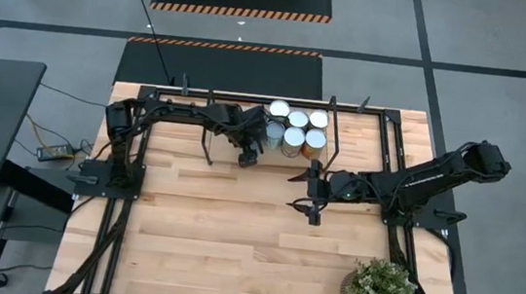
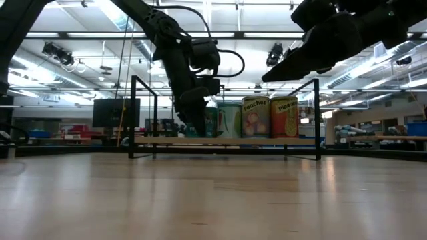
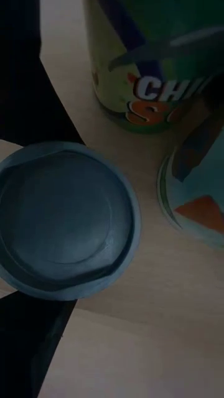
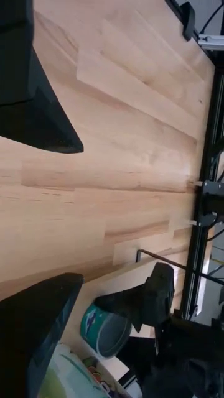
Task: Pick and place cans onto a shelf
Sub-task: Put the canned tuna fish on the shelf
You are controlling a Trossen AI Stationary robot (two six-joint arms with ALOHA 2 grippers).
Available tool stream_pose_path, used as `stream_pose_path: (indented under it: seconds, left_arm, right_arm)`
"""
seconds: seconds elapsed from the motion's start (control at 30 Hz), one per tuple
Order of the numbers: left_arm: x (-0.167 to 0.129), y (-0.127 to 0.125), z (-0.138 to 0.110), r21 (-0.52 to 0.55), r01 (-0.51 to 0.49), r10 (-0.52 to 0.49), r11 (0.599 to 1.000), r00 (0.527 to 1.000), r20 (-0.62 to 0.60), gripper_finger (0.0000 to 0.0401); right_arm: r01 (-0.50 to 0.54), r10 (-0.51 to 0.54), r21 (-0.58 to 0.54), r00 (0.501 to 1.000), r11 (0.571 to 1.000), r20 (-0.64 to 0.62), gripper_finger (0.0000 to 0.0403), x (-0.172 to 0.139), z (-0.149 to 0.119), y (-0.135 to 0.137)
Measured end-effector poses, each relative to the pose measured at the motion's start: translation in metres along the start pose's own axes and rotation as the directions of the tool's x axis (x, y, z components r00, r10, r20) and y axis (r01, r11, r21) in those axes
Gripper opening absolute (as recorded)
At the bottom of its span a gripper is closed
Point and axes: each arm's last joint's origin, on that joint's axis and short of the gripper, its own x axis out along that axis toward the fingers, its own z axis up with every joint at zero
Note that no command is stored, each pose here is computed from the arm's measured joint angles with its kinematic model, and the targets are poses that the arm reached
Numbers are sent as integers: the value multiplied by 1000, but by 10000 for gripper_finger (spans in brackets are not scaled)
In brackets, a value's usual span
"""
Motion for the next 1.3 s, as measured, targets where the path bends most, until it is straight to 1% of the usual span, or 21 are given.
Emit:
stream_pose_path:
  seconds: [0.27, 0.37, 0.73, 0.87, 1.17, 1.23, 1.3]
  left_arm:
    - [0, -2, -2, -1, 67, -67, 998, 998, -21, 315]
    - [0, -2, -4, -23, 62, -63, 998, 997, -33, 315]
    - [0, -2, -3, -42, 56, -58, 998, 998, -32, 314]
    - [0, -2, -3, -28, 57, -57, 998, 998, -32, 314]
    - [0, -4, -3, -26, 57, -57, 998, 998, -29, 316]
    - [0, -7, -3, -22, 53, -54, 998, 998, -28, 318]
    - [1, -10, -3, -12, 35, -35, 999, 999, -30, 332]
  right_arm:
    - [20, -20, -10, 1000, 1000, -1, 338, 0, 0, 1]
    - [21, -21, -10, 1000, 1000, 6, 338, 0, 1, 1]
    - [16, -15, -16, 1000, 1000, 28, 338, 0, 3, 1]
    - [-2, 3, -20, 1000, 1000, 29, 338, 0, 3, 1]
    - [-3, 3, -29, 1000, 1000, 30, 338, 0, 3, 1]
    - [-3, 4, -32, 1000, 999, 31, 338, 0, 3, 1]
    - [-2, 3, -32, 1000, 999, 31, 338, 0, 3, 1]
